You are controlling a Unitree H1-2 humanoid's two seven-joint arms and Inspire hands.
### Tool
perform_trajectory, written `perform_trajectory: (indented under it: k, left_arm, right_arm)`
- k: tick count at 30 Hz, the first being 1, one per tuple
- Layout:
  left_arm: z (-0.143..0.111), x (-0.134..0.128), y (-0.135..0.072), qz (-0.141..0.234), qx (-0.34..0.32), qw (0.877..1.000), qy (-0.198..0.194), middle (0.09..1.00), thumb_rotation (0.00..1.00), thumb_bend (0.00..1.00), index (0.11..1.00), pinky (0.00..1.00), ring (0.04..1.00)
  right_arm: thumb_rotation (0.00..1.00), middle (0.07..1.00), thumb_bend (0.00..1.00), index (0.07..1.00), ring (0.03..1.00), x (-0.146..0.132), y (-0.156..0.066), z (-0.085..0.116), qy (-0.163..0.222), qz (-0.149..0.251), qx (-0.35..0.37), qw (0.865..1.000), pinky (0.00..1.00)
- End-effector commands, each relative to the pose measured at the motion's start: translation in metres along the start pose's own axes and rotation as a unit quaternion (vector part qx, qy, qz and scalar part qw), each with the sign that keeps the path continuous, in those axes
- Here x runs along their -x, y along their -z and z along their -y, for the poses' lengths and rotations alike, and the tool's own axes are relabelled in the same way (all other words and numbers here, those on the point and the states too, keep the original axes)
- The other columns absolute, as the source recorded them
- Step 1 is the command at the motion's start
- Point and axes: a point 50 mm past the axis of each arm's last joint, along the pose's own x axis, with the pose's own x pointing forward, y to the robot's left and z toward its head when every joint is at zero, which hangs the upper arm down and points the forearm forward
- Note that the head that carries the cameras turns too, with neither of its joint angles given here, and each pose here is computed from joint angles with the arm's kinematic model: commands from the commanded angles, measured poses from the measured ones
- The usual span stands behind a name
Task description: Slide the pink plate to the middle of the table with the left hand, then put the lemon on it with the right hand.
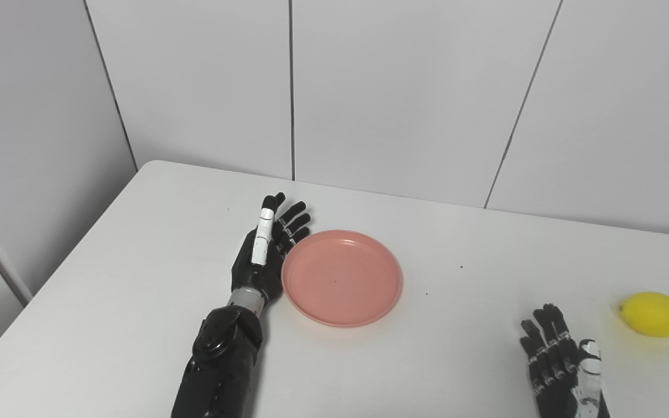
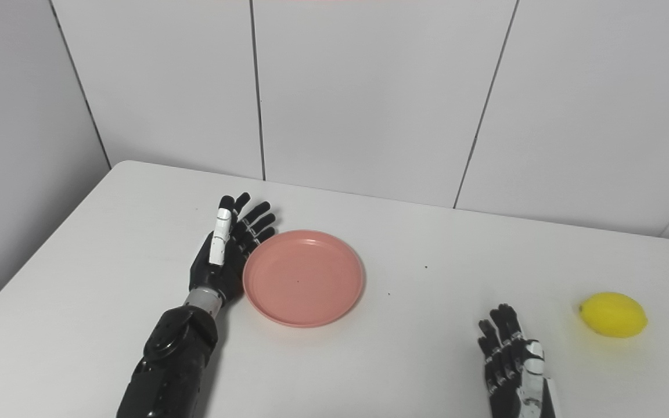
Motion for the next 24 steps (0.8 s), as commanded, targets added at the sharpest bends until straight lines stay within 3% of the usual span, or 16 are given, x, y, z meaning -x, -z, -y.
perform_trajectory:
  k: [1,11,24]
  left_arm:
    - [-0.001,0.010,0.026,-0.059,0.007,0.998,-0.014,0.843,0.78,0.81,0.935,0.86,0.847]
    - [0.015,0.016,0.037,-0.070,-0.002,0.998,-0.003,0.871,0.79,0.80,0.934,0.86,0.879]
    - [0.017,0.019,0.051,-0.077,-0.001,0.997,-0.027,0.880,0.76,0.76,0.953,0.88,0.882]
  right_arm:
    - [1.00,0.955,0.75,0.933,0.947,0.001,0.000,-0.005,-0.004,0.001,-0.003,1.000,1.00]
    - [1.00,0.953,0.74,0.924,0.944,0.000,0.001,-0.011,-0.005,0.001,-0.001,1.000,1.00]
    - [1.00,0.933,0.79,0.910,0.924,-0.003,0.005,-0.032,-0.005,0.000,-0.004,1.000,0.98]
